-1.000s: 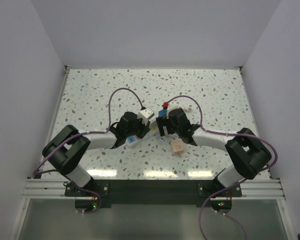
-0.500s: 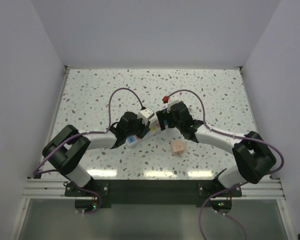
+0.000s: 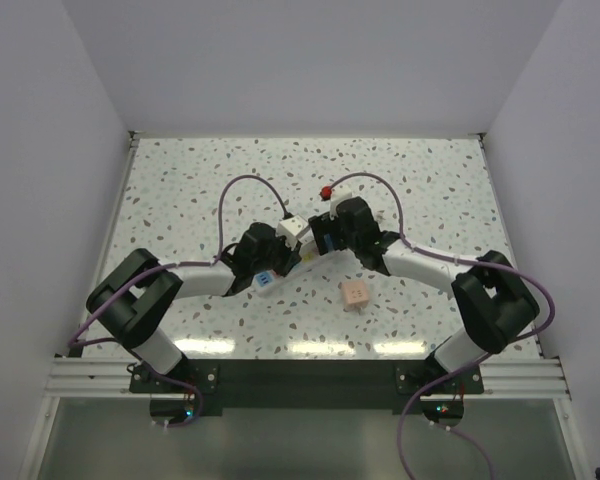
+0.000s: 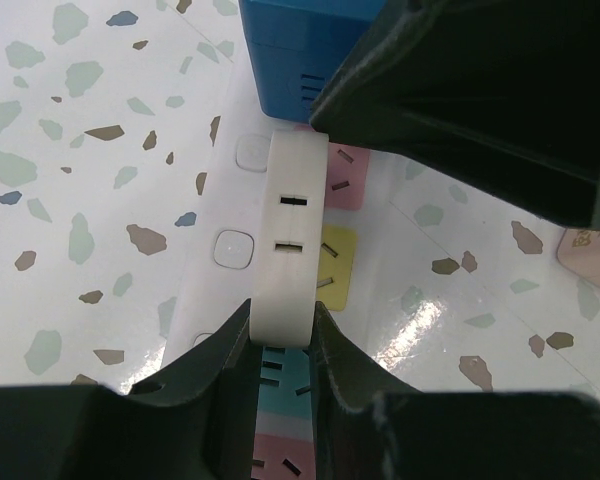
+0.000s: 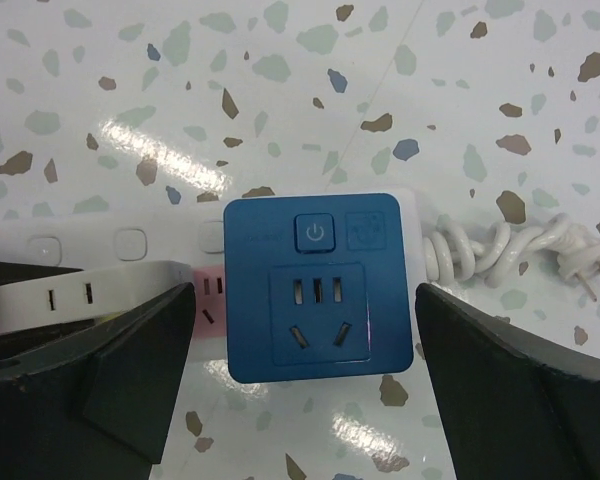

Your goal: Insert the plug

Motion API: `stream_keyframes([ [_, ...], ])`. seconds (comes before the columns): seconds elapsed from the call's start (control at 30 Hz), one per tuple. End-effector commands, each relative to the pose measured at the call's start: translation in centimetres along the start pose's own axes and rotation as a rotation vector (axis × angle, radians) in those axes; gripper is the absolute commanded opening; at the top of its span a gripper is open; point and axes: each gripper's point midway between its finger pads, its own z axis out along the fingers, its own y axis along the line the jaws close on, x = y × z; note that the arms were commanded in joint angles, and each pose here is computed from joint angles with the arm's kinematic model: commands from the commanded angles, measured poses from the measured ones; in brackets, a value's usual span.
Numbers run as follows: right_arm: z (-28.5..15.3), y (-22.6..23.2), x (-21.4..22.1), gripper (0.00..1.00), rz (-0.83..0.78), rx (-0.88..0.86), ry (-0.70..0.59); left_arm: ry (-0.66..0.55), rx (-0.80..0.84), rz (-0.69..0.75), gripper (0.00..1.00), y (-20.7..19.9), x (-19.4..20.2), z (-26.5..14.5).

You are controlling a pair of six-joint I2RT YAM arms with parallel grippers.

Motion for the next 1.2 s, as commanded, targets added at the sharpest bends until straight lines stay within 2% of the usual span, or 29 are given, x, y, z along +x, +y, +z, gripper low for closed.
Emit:
stream_keyframes([
  [0.0, 0.4, 0.1, -0.7, 0.94, -0.003, -0.010, -0.010, 0.118, 0.019, -0.031, 0.00, -0.7, 3.4, 0.1],
  [0.33, 0.4, -0.2, -1.3, 0.78, 0.001, -0.012, -0.030, 0.122, 0.016, -0.033, 0.00, -0.6, 3.5, 0.1],
  [0.53, 1.0, -0.5, -0.9, 0.58, 0.001, -0.018, -0.018, 0.122, 0.015, -0.036, 0.00, -0.6, 3.6, 0.1],
  [0.73, 1.2, -0.4, 0.5, 0.31, 0.001, -0.026, 0.022, 0.121, 0.013, -0.034, 0.00, -0.6, 3.5, 0.0],
  [0.77, 1.1, -0.4, 1.0, 0.13, 0.003, -0.027, 0.031, 0.122, 0.013, -0.034, 0.00, -0.5, 3.6, 0.1],
  [0.8, 1.1, -0.4, 1.3, 0.00, 0.013, -0.022, 0.037, 0.122, 0.014, -0.033, 0.00, -0.6, 3.6, 0.1],
  [1.17, 0.5, 0.5, 6.9, 0.00, 0.067, -0.070, 0.109, 0.121, 0.007, -0.041, 0.00, -0.5, 3.5, 0.1],
])
